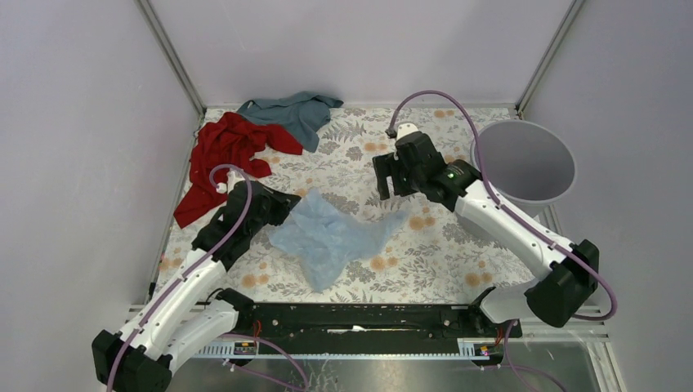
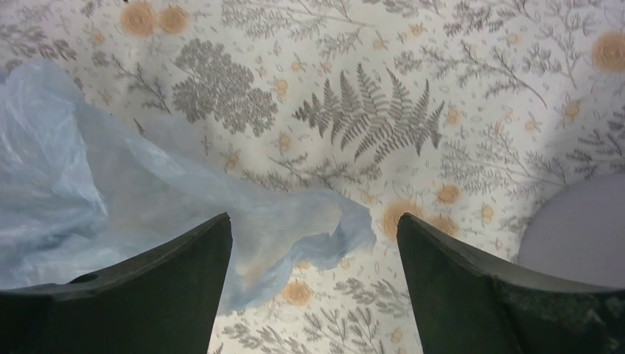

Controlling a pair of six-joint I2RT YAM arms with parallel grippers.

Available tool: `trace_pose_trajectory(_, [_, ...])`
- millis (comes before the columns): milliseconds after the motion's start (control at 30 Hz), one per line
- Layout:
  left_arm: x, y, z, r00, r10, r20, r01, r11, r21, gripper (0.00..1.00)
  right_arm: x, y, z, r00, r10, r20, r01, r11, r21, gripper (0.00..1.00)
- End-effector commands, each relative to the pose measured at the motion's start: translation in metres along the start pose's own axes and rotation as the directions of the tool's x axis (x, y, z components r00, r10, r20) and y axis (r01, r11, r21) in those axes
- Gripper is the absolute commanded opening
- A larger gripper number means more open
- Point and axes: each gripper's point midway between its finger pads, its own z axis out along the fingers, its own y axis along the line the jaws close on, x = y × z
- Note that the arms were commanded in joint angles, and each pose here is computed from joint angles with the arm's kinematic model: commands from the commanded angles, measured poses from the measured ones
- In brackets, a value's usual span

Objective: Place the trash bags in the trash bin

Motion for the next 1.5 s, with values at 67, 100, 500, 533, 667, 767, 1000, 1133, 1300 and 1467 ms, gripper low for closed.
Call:
trace_pose_trajectory(67, [-0.01, 0.005, 0.019, 0.984, -0.16, 0.083, 0.16, 0.987, 0.006, 0.0, 0.017, 0.014, -0.04, 1.0, -0.004, 0.018, 0.006, 0.996, -0.094, 0.91])
trace_pose_trajectory(100, [-0.009, 0.005, 0.024, 0.983, -0.163, 0.08, 0.164, 0.987, 0.004, 0.0, 0.021, 0.034, -0.045, 0.999, -0.033, 0.025, 0.037, 0.982, -0.184, 0.92])
trace_pose_trajectory(500, [0.01, -0.024, 0.068, 0.989, -0.145, -0.035, 0.146, 0.989, 0.015, 0.0, 0.07, 0.199, -0.086, 0.981, -0.171, 0.094, 0.186, 0.666, -0.723, 0.89])
trace_pose_trajectory(533, [0.009, -0.026, 0.069, 0.99, -0.14, -0.029, 0.141, 0.99, 0.02, 0.0, 0.075, 0.204, -0.084, 0.982, -0.174, 0.078, 0.174, 0.657, -0.733, 0.85])
trace_pose_trajectory(667, [0.014, -0.032, 0.077, 0.987, -0.149, -0.06, 0.152, 0.987, 0.048, 0.0, 0.096, 0.221, -0.078, 0.984, -0.172, 0.04, 0.137, 0.601, -0.787, 0.66])
trace_pose_trajectory(767, [0.029, -0.038, 0.081, 0.975, -0.142, -0.173, 0.159, 0.983, 0.086, 0.0, 0.101, 0.228, -0.076, 0.957, -0.243, 0.159, 0.27, 0.542, -0.796, 0.64])
trace_pose_trajectory(1000, [0.02, -0.033, 0.071, 0.964, -0.157, -0.215, 0.184, 0.977, 0.112, 0.0, 0.077, 0.207, -0.013, 0.89, -0.376, 0.256, 0.455, 0.731, -0.508, 0.79])
trace_pose_trajectory(1133, [0.013, -0.036, 0.063, 0.953, -0.143, -0.268, 0.194, 0.965, 0.174, 0.0, 0.081, 0.183, 0.025, 0.847, -0.483, 0.224, 0.531, 0.797, -0.289, 0.9])
trace_pose_trajectory(1300, [0.007, -0.026, 0.063, 0.931, -0.193, -0.31, 0.259, 0.948, 0.186, 0.0, 0.105, 0.218, 0.039, 0.816, -0.538, 0.209, 0.576, 0.731, -0.365, 0.86])
trace_pose_trajectory(1467, [-0.031, -0.018, 0.063, 0.93, -0.216, -0.298, 0.281, 0.94, 0.193, 0.0, 0.139, 0.211, 0.046, 0.767, -0.626, 0.137, 0.626, 0.685, -0.373, 0.2])
